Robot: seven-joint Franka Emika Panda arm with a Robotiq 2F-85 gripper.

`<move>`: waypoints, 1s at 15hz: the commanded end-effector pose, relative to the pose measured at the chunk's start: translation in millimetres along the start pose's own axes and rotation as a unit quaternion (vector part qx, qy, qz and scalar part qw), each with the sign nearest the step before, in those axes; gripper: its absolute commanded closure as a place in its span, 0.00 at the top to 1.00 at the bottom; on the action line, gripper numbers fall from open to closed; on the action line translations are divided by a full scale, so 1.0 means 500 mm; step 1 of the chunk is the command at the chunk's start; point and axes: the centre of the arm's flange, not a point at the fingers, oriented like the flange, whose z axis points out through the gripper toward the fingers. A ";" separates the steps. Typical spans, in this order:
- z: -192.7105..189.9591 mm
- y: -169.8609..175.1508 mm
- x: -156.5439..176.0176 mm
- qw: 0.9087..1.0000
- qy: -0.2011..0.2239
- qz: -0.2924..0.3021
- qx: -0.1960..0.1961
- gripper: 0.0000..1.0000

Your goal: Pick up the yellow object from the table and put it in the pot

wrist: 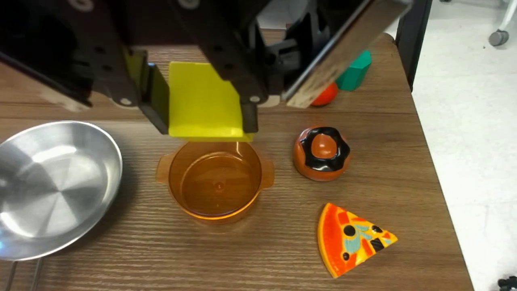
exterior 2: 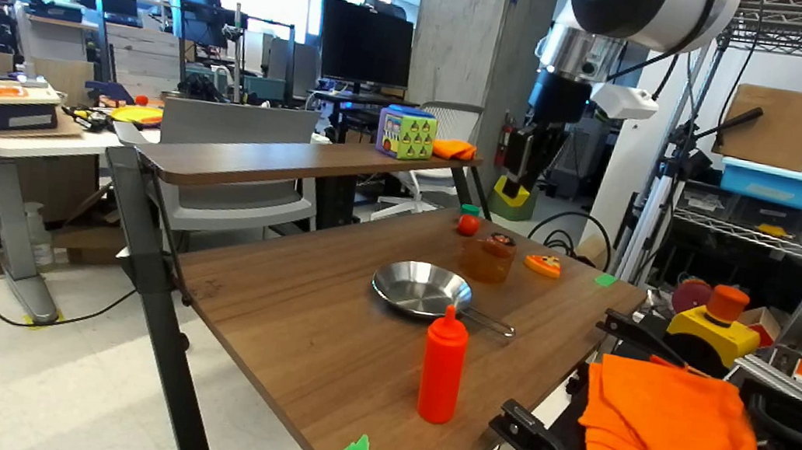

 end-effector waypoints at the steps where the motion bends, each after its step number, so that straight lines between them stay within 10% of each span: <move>1: -0.007 0.039 0.033 1.000 -0.012 -0.004 0.015 0.20; 15: 0.018 0.076 0.141 0.992 -0.116 -0.019 0.035 0.20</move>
